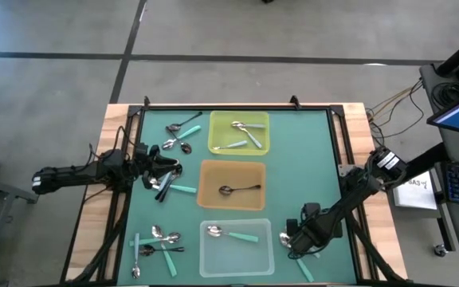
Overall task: Sort silverware by color (type)
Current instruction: Put the black spoon into the orange bin
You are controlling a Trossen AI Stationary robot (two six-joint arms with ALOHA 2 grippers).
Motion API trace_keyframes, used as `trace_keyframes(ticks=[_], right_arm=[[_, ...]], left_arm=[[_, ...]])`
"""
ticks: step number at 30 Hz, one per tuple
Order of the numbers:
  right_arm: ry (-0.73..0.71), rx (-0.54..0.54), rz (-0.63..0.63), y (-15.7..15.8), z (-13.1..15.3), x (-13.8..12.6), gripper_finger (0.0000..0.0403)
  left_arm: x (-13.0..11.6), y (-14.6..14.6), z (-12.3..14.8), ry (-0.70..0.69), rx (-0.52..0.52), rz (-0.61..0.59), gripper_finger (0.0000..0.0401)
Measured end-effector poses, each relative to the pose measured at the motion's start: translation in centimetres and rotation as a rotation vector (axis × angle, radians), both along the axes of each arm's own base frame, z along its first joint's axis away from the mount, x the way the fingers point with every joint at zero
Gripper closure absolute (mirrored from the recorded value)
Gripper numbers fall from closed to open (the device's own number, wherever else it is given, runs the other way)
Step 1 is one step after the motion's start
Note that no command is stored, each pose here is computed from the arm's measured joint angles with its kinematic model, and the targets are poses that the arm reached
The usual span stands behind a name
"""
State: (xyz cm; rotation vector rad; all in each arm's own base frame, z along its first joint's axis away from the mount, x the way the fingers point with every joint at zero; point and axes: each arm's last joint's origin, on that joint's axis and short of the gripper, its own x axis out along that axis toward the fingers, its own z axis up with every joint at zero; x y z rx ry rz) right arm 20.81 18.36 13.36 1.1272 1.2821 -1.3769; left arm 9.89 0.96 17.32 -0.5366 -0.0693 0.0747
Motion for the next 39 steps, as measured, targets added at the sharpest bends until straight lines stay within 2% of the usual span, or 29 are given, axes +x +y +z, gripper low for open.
trace_keyframes(ticks=[9, 16, 23, 27, 35, 39], right_arm=[[-0.038, 0.022, 0.088, 0.1, 1.3, 0.1, 0.0392], [-0.230, -0.085, 0.200, 0.3, 4.2, 0.9, 0.0393], [-0.451, -0.274, 0.348, 0.3, 7.2, 2.5, 0.0393], [-0.543, -0.423, 0.444, -0.2, 8.8, 4.0, 0.0393], [-0.515, -0.718, 0.603, -4.4, 10.5, 7.6, 0.0393], [-0.528, -0.772, 0.645, -6.7, 10.9, 9.9, 0.0393]], left_arm=[[0.0, 0.0, 0.0, 0.000, 0.000, 0.000, 0.0290], [0.0, 0.0, 0.0, 0.000, 0.000, 0.000, 0.0290], [0.0, 0.0, 0.0, 0.000, 0.000, 0.000, 0.0290], [0.0, 0.0, 0.0, 0.000, 0.000, 0.000, 0.0290], [0.0, 0.0, 0.0, 0.000, 0.000, 0.000, 0.0290], [0.0, 0.0, 0.0, 0.000, 0.000, 0.000, 0.0290]])
